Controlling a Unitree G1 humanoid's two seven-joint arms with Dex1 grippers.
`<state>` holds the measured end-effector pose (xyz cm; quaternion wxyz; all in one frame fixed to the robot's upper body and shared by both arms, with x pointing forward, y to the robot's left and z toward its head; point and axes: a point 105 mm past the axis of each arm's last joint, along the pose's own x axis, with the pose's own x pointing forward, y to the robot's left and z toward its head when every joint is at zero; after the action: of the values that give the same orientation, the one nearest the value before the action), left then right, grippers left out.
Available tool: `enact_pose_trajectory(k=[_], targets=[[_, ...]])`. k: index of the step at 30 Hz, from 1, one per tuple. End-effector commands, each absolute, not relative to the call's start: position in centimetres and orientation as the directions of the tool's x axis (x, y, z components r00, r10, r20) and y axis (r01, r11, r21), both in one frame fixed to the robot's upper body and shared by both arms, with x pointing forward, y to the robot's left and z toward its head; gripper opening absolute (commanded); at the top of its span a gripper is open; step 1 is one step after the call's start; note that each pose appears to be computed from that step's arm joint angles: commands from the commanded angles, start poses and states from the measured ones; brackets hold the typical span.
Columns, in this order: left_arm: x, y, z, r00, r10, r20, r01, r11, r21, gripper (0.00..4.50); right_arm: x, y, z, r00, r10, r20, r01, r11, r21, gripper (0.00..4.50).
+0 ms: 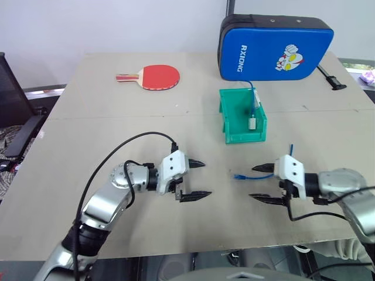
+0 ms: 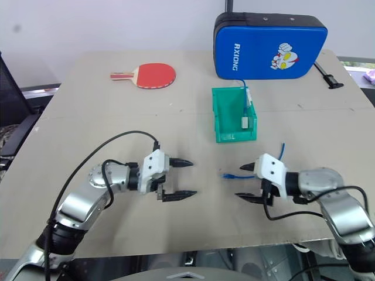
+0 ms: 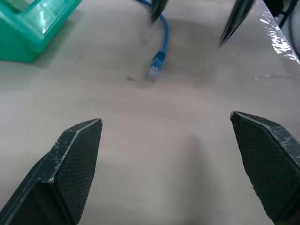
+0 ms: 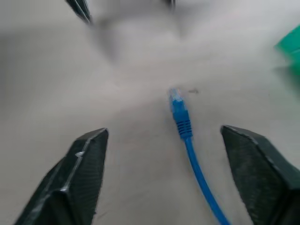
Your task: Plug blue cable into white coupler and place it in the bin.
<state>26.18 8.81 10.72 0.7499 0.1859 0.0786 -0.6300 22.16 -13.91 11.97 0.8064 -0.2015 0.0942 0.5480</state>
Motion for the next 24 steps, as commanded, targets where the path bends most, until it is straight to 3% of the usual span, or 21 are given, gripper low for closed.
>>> enact_pose_trajectory(k=[1, 7, 16, 19, 24], targets=[[26.4, 7.4, 11.3, 0.145, -0.920, -0.365, 0.979, 0.079, 0.189, 4.50, 19.9, -14.8, 14.4, 0.497, 0.824, -0.272, -0.858, 0.421, -0.293, 3.73], [26.9, 6.0, 10.9, 0.096, -0.886, -0.453, 0.978, -0.002, 0.210, 4.50, 16.7, -17.0, 13.7, 0.658, 0.695, -0.290, -0.752, 0.592, -0.289, 3.73], [30.1, 3.2, 9.5, 0.071, -0.843, -0.533, 0.966, -0.076, 0.249, 4.50, 14.6, -17.7, 12.9, 0.714, 0.613, -0.337, -0.697, 0.666, -0.266, 3.73], [30.2, 2.7, 8.8, 0.037, -0.824, -0.565, 0.965, -0.118, 0.236, 3.71, 14.1, -17.9, 12.7, 0.735, 0.588, -0.338, -0.674, 0.688, -0.269, 3.82], [30.1, 2.0, 7.9, -0.001, -0.812, -0.583, 0.956, -0.172, 0.238, 1.37, 14.2, -17.9, 12.3, 0.760, 0.560, -0.329, -0.645, 0.711, -0.279, 3.82]])
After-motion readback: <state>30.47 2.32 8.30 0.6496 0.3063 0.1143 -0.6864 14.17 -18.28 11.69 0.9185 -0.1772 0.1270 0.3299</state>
